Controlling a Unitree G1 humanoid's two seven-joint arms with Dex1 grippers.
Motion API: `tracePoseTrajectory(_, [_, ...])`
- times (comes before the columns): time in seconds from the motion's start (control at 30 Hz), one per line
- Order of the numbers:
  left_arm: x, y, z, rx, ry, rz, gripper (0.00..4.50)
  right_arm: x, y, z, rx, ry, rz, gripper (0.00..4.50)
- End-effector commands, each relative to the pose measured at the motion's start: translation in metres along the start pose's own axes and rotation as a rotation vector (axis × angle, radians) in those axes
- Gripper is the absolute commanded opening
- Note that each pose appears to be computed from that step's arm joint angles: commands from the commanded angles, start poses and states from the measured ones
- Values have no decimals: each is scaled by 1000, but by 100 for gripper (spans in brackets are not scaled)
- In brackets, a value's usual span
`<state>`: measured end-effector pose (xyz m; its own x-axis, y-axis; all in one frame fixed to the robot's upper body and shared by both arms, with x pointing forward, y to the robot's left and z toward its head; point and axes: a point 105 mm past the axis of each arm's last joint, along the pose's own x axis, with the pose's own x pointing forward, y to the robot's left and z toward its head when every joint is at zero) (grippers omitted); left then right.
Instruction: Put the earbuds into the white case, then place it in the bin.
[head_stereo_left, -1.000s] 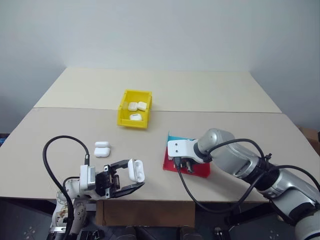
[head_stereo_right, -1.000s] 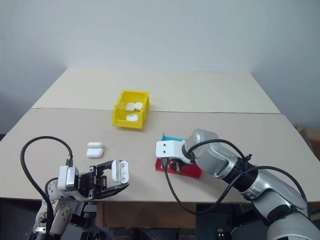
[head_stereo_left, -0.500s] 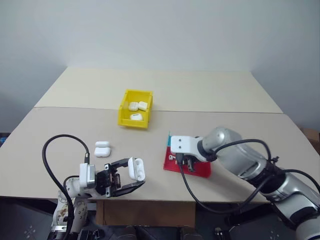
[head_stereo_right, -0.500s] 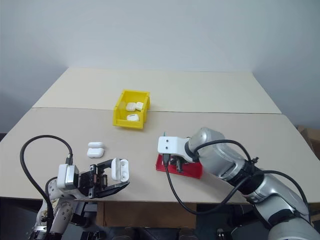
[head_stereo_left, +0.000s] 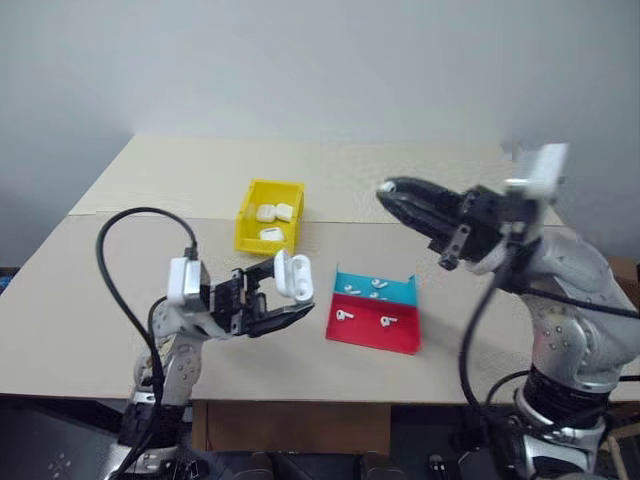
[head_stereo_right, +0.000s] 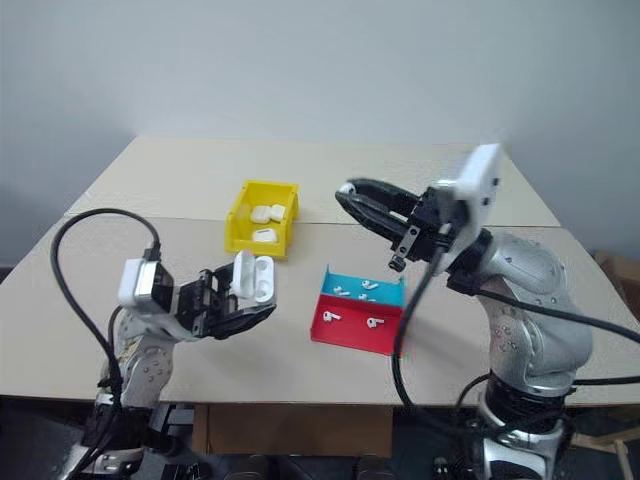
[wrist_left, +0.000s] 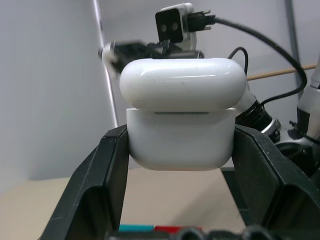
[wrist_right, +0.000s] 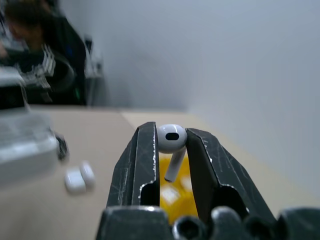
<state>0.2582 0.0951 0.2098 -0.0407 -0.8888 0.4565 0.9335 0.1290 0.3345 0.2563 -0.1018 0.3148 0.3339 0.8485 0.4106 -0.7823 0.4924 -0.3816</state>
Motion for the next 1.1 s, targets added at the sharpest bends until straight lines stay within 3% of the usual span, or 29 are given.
tracePoseTrajectory(0.03, [20, 2, -3, -9, -11, -49, 278, -4, 15, 25, -27, -180, 56, 77])
tracePoseTrajectory(0.17, [33, 6, -4, -3, -19, -57, 278, 1, 26, 15, 3, -199, 112, 77])
tracePoseTrajectory(0.57, [30, 4, 5, -6, -37, -49, 278, 4, 42, -20, 38, -162, 219, 77])
tracePoseTrajectory(1.1, [21, -1, 4, -23, -15, -69, 278, 15, 47, -32, 5, -150, 272, 77])
